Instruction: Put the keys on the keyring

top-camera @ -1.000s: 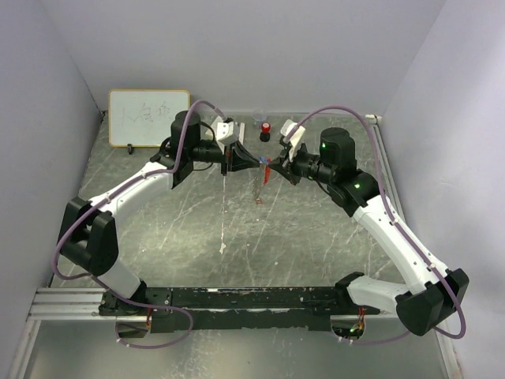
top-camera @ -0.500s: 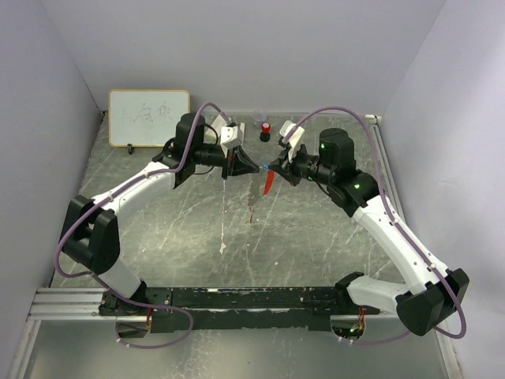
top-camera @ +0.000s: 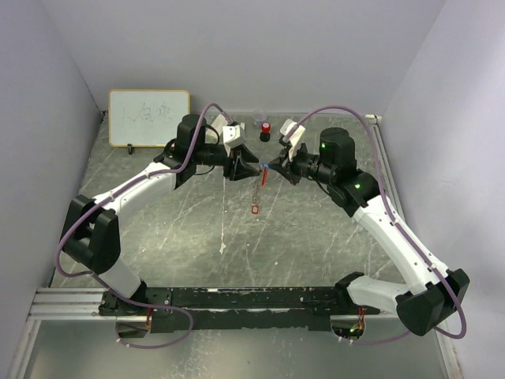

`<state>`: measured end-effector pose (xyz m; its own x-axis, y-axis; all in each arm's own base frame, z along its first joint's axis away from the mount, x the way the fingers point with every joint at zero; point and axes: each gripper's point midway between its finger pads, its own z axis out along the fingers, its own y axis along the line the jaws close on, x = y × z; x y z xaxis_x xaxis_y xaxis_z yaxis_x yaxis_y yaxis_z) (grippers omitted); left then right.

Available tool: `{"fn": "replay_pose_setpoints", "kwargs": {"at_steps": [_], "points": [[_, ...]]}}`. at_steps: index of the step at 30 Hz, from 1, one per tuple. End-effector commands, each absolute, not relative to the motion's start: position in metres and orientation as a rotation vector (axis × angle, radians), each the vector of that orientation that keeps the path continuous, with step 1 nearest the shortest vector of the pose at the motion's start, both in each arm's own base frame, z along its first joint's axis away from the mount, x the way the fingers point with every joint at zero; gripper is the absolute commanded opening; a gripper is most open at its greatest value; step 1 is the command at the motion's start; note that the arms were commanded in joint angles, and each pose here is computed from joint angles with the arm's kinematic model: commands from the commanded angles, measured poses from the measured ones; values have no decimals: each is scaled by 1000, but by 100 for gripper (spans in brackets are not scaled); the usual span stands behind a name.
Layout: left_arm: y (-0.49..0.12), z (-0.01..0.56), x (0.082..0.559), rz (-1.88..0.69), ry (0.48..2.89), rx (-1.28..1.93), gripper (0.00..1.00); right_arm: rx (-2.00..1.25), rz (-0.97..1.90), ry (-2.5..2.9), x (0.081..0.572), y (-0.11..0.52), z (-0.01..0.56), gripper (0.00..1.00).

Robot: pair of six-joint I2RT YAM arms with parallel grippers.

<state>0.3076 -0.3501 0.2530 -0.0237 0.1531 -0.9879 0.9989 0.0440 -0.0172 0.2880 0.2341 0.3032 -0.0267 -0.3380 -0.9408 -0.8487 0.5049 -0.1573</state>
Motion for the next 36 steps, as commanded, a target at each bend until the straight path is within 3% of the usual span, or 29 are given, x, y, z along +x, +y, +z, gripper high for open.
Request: {"fn": "replay_pose_setpoints", "kwargs": {"at_steps": [1, 7, 17, 36], "points": [[-343, 268, 322, -999, 1367, 1185, 60, -999, 539, 1527, 290, 234, 337, 0], [-319, 281, 344, -838, 1407, 1011, 64, -959, 545, 1560, 294, 234, 338, 0], [-305, 307, 331, -794, 1317, 966, 63, -852, 569, 1679, 308, 235, 341, 0], [-324, 299, 295, -880, 1222, 1068, 49, -686, 664, 1760, 320, 244, 343, 0]]}}
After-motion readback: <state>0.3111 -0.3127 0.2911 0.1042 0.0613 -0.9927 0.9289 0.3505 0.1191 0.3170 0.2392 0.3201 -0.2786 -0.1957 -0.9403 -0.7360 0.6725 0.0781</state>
